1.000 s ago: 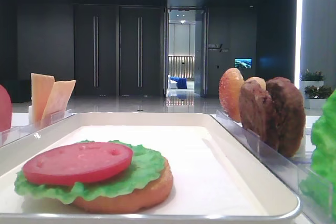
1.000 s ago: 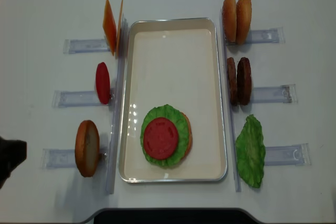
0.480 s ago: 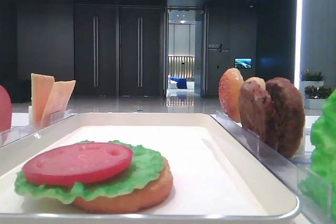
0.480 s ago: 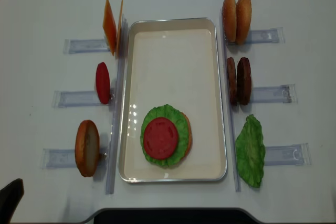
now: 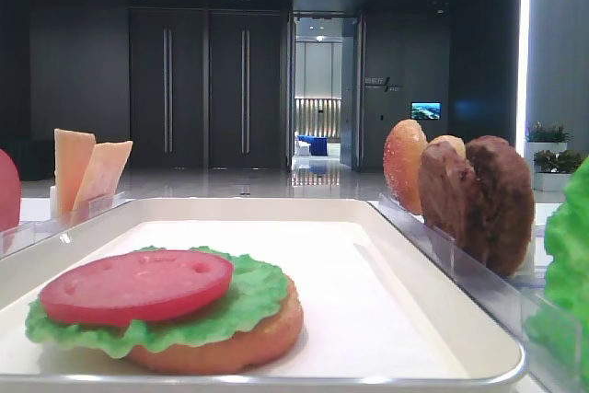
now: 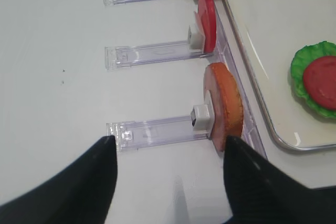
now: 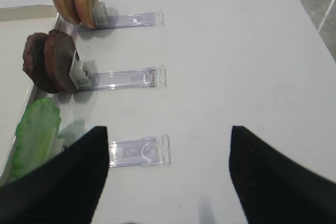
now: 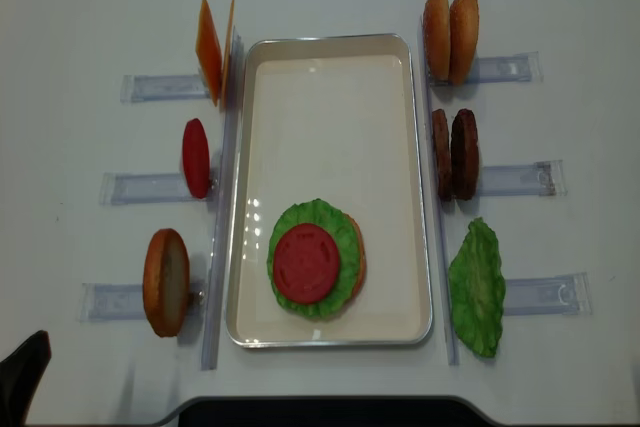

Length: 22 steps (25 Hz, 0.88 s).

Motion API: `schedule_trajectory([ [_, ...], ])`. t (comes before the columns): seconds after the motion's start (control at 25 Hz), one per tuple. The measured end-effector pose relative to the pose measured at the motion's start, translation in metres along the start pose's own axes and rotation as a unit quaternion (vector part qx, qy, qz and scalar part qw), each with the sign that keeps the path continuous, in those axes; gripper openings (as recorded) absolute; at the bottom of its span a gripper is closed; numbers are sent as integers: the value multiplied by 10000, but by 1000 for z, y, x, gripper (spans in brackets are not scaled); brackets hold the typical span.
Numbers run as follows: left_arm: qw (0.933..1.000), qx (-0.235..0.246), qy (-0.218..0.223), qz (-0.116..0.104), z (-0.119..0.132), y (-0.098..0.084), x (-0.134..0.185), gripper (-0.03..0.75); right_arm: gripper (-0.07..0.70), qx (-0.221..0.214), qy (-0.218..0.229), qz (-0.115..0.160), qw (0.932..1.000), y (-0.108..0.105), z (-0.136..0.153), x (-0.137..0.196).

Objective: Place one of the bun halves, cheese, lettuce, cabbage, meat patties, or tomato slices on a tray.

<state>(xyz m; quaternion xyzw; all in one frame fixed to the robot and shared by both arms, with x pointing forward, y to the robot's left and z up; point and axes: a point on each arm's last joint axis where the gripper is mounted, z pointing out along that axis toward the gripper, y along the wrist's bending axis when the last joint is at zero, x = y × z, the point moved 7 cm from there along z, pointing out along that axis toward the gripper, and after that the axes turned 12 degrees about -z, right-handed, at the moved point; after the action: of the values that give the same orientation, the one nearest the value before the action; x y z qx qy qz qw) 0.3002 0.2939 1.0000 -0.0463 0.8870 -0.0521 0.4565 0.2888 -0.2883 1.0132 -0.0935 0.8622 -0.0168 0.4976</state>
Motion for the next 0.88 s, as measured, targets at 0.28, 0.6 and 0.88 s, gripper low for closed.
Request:
schedule_trajectory([
  [0.28, 10000, 1, -9, -11, 0, 0, 0, 468, 465, 0, 0, 0, 10000, 0, 0, 0],
  [0.6, 10000, 1, -9, -21, 0, 0, 0, 431, 465, 0, 0, 0, 10000, 0, 0, 0],
  [0.88, 10000, 1, -9, -31, 0, 0, 0, 429, 465, 0, 0, 0, 10000, 0, 0, 0],
])
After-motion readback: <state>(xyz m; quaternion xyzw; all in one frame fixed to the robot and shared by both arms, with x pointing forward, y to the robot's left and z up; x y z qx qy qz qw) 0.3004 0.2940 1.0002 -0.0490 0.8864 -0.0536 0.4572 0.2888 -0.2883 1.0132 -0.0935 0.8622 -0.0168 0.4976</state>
